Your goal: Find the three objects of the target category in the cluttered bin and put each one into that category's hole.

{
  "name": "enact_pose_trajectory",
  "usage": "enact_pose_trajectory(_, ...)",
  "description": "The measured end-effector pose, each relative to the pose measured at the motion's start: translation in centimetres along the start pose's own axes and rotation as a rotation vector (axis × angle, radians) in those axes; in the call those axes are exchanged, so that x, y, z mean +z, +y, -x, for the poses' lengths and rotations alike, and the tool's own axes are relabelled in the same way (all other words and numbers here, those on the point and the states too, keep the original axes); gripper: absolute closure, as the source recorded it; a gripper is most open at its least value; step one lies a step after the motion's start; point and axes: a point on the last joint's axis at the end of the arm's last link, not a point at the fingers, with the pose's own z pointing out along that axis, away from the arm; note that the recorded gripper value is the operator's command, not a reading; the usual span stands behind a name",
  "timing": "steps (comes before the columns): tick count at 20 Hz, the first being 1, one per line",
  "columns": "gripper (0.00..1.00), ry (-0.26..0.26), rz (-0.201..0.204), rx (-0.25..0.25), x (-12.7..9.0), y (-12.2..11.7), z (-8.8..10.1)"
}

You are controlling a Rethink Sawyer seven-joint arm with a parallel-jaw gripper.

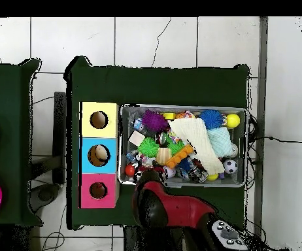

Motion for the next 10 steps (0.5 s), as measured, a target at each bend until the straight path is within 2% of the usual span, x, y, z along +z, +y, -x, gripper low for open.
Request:
enact_pose_trajectory(6,0.00,0.011,-0.036,-0.002,2.6,-0.8,-3.4)
enact_pose_trajectory(10,0.00,-0.020,-0.064,0.003,3.1,-2.1,-3.8)
